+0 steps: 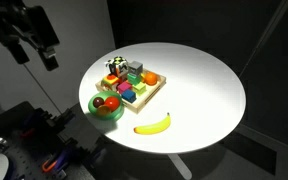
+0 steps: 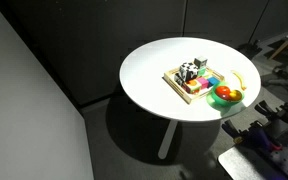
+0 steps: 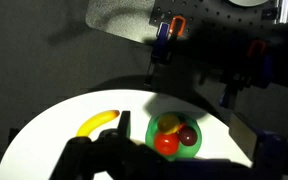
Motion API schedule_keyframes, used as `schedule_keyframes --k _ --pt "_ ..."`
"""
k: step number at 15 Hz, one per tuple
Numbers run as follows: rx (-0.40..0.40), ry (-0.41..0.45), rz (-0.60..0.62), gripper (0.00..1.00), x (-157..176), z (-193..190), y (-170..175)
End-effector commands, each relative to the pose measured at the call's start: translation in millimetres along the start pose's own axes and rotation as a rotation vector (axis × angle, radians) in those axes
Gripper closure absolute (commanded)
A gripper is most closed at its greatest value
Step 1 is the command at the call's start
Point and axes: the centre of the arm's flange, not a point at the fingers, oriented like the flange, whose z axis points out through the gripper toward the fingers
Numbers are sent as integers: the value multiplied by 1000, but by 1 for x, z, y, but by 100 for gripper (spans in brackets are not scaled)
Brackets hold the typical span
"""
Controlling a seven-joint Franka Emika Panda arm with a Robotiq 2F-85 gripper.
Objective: Pick up the gray block and put it on the table
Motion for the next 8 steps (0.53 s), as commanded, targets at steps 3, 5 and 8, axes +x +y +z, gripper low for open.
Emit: schedule_keyframes --k 3,5,8 --pt "0 0 0 0 0 0 0" --pt "0 0 0 0 0 0 0" --pt "-3 21 5 0 16 -5 3"
